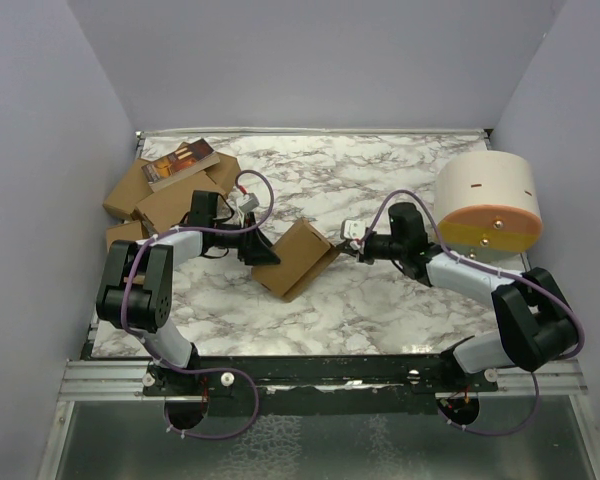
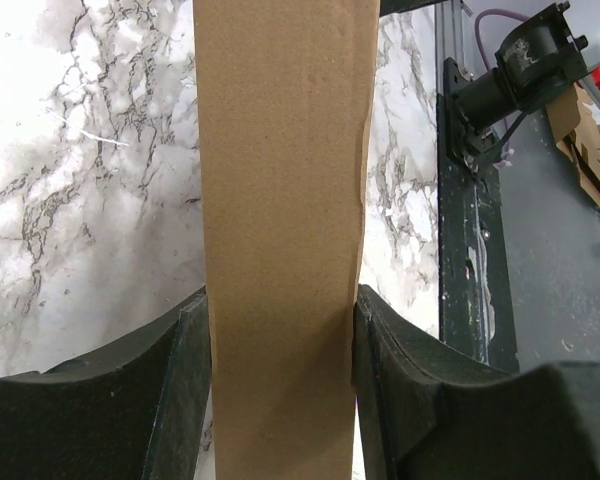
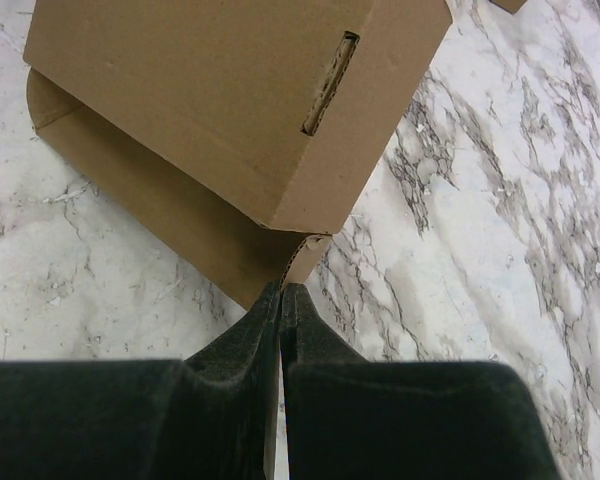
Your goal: Fold the paper box
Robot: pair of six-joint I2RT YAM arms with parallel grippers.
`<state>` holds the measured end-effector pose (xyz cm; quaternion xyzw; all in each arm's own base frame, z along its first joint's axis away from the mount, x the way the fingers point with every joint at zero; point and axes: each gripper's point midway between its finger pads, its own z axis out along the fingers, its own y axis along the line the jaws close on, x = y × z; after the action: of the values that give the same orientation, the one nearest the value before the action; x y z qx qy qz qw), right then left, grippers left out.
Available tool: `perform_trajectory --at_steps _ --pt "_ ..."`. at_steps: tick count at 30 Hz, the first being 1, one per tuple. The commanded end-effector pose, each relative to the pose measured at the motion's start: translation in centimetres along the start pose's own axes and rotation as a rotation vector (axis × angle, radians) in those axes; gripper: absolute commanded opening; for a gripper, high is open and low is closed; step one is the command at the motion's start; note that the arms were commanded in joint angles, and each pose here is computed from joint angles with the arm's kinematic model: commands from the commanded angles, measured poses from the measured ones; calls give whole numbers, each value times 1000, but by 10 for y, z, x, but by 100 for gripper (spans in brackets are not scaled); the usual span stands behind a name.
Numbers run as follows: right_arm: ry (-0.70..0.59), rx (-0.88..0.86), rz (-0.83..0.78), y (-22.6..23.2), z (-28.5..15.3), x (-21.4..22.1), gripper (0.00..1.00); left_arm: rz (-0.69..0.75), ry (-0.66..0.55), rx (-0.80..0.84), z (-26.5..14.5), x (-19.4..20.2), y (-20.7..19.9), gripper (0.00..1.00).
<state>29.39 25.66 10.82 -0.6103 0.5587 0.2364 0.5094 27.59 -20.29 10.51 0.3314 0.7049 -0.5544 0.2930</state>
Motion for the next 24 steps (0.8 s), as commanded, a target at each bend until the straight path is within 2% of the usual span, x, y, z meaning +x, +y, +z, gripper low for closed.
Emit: perform_trajectory --at_steps 1,24 --pt "57 -55 40 25 1 19 1 -58 35 -89 -5 22 21 9" --pt "69 -62 -15 31 8 16 1 -102 38 -120 -7 28 30 8"
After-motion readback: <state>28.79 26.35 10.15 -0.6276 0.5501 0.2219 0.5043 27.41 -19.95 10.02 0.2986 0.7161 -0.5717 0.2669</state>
